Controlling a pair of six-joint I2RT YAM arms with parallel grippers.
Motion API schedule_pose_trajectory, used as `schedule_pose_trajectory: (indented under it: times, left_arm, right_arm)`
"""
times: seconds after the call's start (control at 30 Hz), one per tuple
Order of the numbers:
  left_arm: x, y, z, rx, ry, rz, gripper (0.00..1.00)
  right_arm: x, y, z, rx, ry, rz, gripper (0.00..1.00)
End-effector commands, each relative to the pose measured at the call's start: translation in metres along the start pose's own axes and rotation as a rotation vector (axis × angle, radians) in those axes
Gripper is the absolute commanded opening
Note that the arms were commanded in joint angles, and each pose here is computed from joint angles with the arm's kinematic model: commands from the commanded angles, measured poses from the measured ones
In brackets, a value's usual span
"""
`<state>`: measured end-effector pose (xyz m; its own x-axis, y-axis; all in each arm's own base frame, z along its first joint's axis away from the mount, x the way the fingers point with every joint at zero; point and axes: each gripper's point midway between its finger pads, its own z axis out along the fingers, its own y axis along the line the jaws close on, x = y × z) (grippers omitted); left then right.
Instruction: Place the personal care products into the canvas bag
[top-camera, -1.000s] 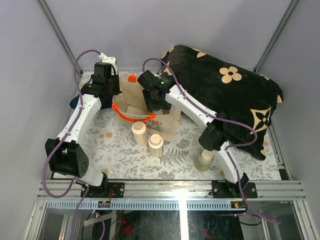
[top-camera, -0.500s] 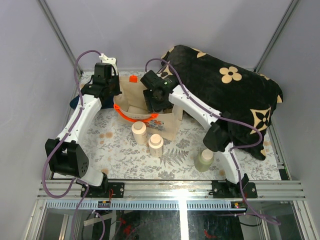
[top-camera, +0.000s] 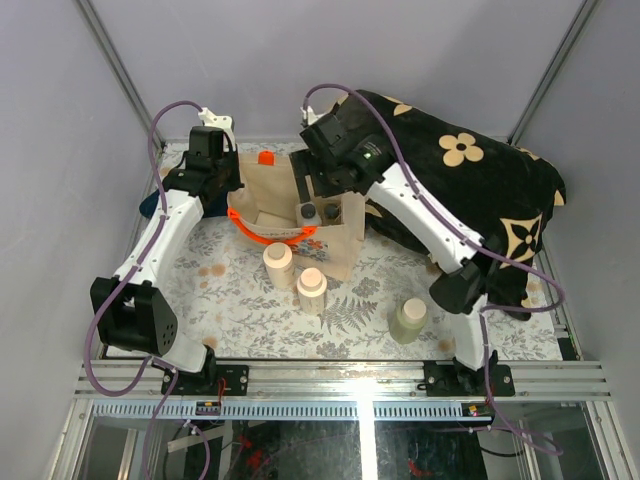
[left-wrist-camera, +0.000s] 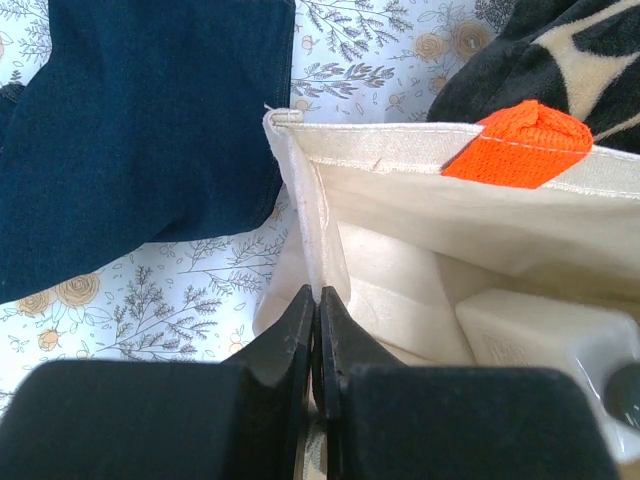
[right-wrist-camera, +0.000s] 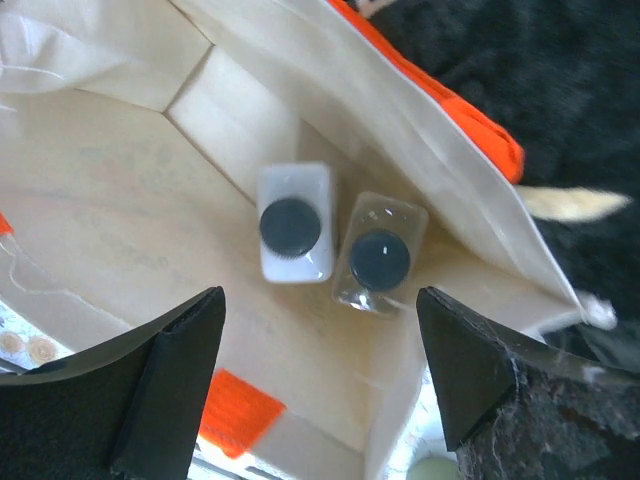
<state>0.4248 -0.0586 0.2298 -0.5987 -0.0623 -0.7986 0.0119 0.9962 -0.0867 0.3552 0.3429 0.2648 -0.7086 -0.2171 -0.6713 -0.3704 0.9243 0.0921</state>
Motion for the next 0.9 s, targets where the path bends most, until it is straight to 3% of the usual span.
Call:
schedule_pose_trajectory:
  times: [0.0,0.13,0.47,0.87]
  left_arm:
    - [-0.006,0.001,0.004,-0.005,-0.035,-0.007,0.00]
    - [-0.011,-0.002,0.004,0.005,-0.050,-0.018,0.00]
    - [-0.014,-0.004,0.007,0.011,-0.054,-0.021,0.00]
    - [-0.011,-0.004,0.009,0.014,-0.048,-0.022,0.00]
  right_arm:
    - [-0.028,-0.032,-0.078,0.046,-0.183,0.042,0.84]
    - [-0.014,-0.069,-0.137,0.090,-0.299,0.119,0.93]
    - [0.142,-0.109,-0.116,0.203,0.134,0.153,0.97]
    - [0.230,-0.120,-0.123,0.201,0.317,0.226,1.00]
